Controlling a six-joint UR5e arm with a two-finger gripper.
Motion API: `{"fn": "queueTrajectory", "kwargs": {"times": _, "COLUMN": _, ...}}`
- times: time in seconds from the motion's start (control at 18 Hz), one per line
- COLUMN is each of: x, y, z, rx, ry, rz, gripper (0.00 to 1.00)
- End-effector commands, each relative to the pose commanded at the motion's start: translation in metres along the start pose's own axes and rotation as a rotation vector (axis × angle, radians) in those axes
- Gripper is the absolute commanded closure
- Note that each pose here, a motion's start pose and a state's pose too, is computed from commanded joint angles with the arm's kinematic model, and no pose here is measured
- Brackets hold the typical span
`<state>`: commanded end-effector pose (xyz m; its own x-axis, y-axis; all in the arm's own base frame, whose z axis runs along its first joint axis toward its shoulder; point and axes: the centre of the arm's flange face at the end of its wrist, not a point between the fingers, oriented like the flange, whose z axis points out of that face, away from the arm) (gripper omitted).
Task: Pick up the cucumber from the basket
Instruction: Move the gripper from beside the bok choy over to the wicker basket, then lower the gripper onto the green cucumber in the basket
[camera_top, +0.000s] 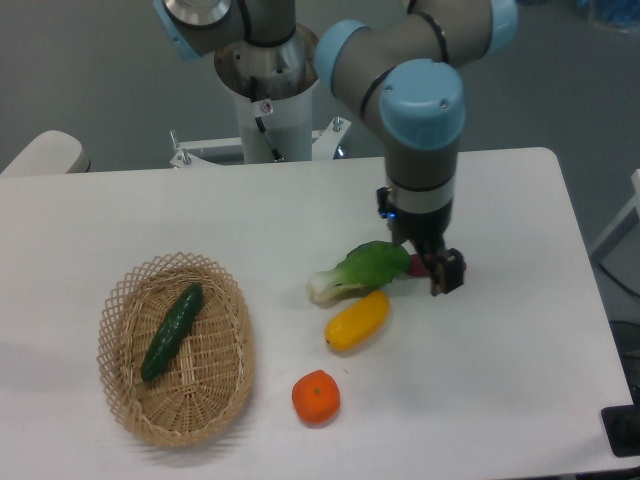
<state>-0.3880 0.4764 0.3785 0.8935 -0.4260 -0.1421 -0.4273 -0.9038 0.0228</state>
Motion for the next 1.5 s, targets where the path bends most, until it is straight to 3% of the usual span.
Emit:
{"fn": "queueTrajectory", "kwargs": {"times": 0.39, "x": 0.062, "y": -0.111, "z": 0.011, "rx": 0.015, "ry": 0.034, "rz": -0.371, "gripper": 0.0}}
{"fn": "queueTrajectory", "kwargs": {"times": 0.56, "x": 0.089, "y": -0.145, "z": 0.019, "rx": 0.016, "ry": 0.055, "rz": -0.4, "gripper": 0.0}}
{"fn": "queueTrajectory", "kwargs": {"times": 0.78, "x": 0.125, "y": -0.179, "z": 0.049, "rx": 0.003, "ry": 0.075, "rz": -0.537, "gripper": 0.0}}
{"fn": "queueTrajectory", "kwargs": {"times": 1.11, "x": 0.166, "y": -0.215, "z": 0.099, "rx": -0.034, "ry": 0.103, "rz": -0.537, "gripper": 0.0}}
{"fn": "queueTrajectory", "kwargs": {"times": 1.5, "x": 0.199, "y": -0.23, "z": 0.118, "rx": -0.068, "ry": 0.126, "rz": -0.481, "gripper": 0.0}}
